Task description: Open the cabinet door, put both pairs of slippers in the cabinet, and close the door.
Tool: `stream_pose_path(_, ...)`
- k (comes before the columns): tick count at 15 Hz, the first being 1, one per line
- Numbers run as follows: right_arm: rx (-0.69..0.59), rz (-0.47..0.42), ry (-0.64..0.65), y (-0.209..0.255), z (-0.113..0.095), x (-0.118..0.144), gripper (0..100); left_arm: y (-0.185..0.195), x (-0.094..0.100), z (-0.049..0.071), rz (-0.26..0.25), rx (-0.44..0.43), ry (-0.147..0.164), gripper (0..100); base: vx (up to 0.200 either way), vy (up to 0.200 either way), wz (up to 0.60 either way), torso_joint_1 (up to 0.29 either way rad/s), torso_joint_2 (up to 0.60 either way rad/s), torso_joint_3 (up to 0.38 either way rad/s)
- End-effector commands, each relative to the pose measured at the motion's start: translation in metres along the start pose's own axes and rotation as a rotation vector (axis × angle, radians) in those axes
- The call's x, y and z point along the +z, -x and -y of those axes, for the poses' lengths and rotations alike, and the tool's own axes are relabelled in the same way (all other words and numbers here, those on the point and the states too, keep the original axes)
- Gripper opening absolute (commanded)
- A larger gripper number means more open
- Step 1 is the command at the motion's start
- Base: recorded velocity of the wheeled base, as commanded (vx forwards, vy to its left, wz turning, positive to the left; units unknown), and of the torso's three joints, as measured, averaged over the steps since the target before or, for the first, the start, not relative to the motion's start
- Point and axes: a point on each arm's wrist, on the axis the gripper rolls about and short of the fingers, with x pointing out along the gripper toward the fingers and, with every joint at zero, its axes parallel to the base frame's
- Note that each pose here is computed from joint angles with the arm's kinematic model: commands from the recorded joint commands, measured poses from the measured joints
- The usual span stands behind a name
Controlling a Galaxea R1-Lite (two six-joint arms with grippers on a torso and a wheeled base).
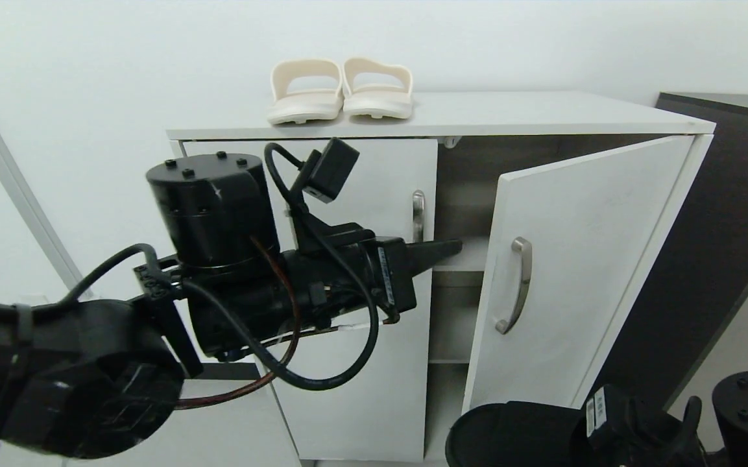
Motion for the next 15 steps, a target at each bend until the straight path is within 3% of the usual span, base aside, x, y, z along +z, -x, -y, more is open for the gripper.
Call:
stream_pose_path(1, 0.017, -0.013, 0.008, 0.000, -0.004, -0.003, 0, -0.033, -0.011, -0.019, -0.009, 0.007, 0.006, 0, 0.000, 0.000, 0.00, 0.000, 0.00, 0.000)
stream_pose_path(4, 0.028, -0.021, 0.011, 0.002, -0.006, -0.007, 0, -0.050, -0.014, -0.028, -0.006, 0.008, 0.008, 0, 0.000, 0.000, 0.00, 0.000, 0.00, 0.000)
stream_pose_path(9, 0.046, -0.038, 0.023, 0.001, -0.010, -0.011, 0, -0.054, -0.020, -0.031, -0.020, 0.012, 0.012, 0, -0.200, 0.000, 0.00, 0.003, 0.00, 0.000)
stream_pose_path(11, 0.069, -0.042, 0.034, 0.002, -0.014, -0.013, 0, -0.057, -0.032, -0.002, -0.029, -0.043, 0.003, 0, -0.200, 0.000, 0.00, 0.005, 0.01, 0.002)
stream_pose_path(12, 0.082, -0.048, 0.041, 0.002, -0.017, -0.015, 0, -0.064, -0.042, 0.022, -0.032, -0.091, -0.002, 0, -0.200, 0.000, 0.00, 0.007, 0.00, 0.007)
stream_pose_path(14, 0.083, -0.047, 0.043, 0.002, -0.017, -0.015, 0, -0.066, -0.046, 0.033, -0.040, -0.121, -0.001, 0, -0.200, 0.000, 0.00, 0.000, 0.00, 0.000)
stream_pose_path(15, 0.083, -0.047, 0.043, 0.002, -0.017, -0.015, 0, -0.065, -0.045, 0.032, -0.036, -0.118, -0.001, 0, -0.200, 0.000, 0.00, -0.007, 0.01, 0.007)
